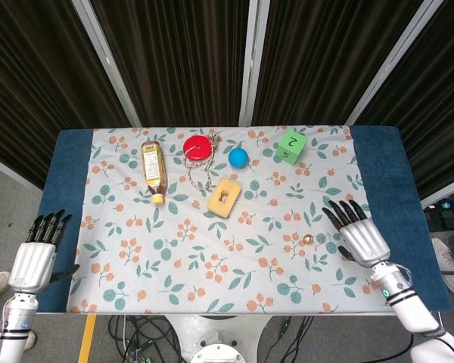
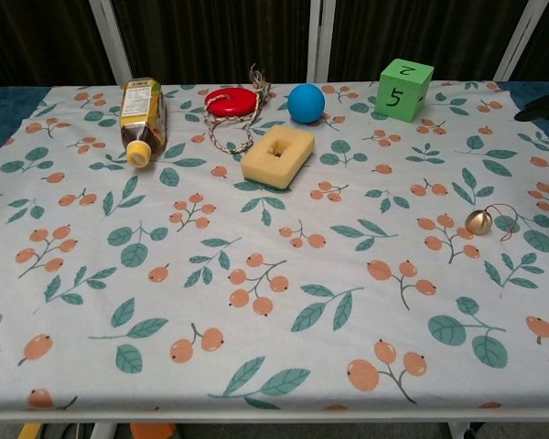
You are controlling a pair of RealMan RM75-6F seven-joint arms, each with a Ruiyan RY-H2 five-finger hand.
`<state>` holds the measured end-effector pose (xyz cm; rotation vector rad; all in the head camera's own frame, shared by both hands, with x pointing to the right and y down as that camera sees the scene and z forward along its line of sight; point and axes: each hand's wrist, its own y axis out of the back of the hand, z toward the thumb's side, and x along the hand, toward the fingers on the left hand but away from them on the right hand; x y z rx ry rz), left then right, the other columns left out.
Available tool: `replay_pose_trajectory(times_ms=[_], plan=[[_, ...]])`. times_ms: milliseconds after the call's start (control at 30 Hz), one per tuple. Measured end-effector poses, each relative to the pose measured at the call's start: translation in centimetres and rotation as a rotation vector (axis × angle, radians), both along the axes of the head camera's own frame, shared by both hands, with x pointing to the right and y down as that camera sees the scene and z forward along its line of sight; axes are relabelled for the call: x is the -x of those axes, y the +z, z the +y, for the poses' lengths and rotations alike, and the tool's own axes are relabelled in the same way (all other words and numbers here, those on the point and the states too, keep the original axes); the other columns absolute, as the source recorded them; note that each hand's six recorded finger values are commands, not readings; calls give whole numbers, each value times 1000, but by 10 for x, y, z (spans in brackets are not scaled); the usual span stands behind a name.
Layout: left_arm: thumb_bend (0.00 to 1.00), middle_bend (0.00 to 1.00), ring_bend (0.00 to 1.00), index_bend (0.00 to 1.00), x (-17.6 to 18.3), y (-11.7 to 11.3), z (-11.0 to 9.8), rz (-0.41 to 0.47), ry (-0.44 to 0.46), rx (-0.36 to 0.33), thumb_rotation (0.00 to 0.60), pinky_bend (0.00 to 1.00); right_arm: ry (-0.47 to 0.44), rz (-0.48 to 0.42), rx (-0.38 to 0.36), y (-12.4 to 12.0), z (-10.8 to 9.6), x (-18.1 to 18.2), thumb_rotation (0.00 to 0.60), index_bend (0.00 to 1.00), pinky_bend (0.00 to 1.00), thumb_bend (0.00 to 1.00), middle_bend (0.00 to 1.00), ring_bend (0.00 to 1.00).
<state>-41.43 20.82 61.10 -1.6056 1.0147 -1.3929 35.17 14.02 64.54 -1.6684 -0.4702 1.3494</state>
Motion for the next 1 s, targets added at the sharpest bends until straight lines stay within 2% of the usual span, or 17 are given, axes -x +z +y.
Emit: replay_pose_trajectory(times_ms=[100, 433, 733, 1000], plan=[[0, 0, 0, 0, 2, 1, 1, 2, -3, 7, 600, 4, -28, -5, 19, 8, -1, 17, 600, 29, 0, 176, 0, 0], [0, 0, 0, 0, 3, 3, 1, 9, 1, 5, 600, 4, -74, -1, 49, 20, -8, 42, 600, 233, 0, 177, 0, 0], [0, 0, 0, 0, 4, 4, 1, 10, 0, 8, 600, 4, -70, 20, 61, 29, -8, 43, 600, 267, 0, 181, 0, 0], [0, 0, 0, 0, 5, 6, 2, 10, -2, 15, 600, 4, -67, 20, 64, 35, -9, 42, 600, 347, 0, 198, 0, 0]])
